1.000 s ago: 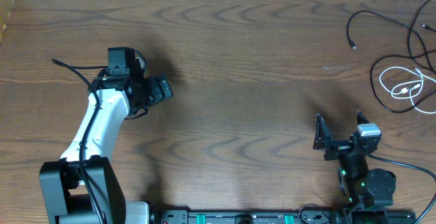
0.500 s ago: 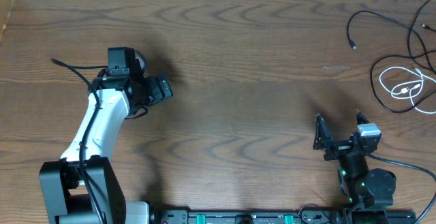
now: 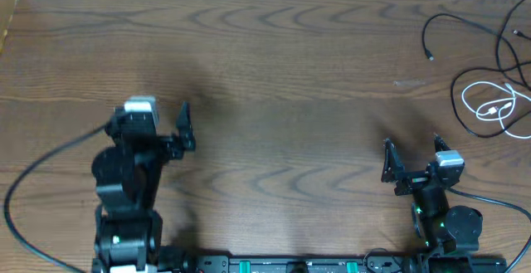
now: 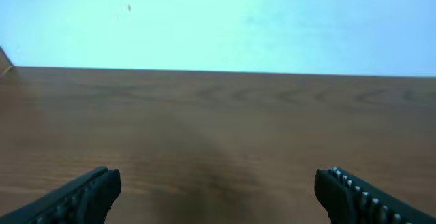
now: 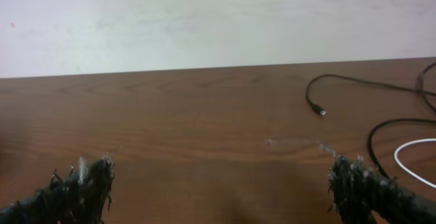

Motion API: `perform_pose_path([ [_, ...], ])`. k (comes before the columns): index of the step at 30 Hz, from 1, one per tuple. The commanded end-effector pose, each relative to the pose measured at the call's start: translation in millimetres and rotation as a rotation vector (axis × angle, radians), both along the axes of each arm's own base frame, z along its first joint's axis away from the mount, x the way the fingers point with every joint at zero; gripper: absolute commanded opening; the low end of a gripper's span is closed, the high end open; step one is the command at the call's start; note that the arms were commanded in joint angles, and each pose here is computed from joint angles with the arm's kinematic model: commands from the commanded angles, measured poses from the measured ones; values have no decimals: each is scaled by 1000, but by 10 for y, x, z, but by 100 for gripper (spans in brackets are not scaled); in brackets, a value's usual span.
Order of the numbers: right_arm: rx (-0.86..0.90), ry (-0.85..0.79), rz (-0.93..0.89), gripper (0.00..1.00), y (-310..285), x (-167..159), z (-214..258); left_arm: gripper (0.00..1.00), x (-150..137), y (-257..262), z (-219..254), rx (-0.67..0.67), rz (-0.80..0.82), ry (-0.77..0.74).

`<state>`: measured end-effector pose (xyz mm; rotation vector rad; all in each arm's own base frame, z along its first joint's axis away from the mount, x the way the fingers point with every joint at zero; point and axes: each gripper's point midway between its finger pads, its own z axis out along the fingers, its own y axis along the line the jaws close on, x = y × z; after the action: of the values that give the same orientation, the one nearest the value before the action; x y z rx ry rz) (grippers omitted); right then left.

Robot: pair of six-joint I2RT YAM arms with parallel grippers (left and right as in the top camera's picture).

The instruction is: Untangle cables

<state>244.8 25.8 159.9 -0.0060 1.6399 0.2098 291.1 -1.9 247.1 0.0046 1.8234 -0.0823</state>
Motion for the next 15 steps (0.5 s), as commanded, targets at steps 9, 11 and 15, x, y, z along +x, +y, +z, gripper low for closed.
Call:
perform_pose_path([
  [9,12,1,2,99,2,-1,-8,96,-466,-17,-628,41,2,-143],
  [11,12,1,2,99,2,-1,-8,96,-482,-19,-737,42,1,-151],
  [15,12,1,2,99,2,-1,-8,96,-485,-19,-931,41,1,-139],
])
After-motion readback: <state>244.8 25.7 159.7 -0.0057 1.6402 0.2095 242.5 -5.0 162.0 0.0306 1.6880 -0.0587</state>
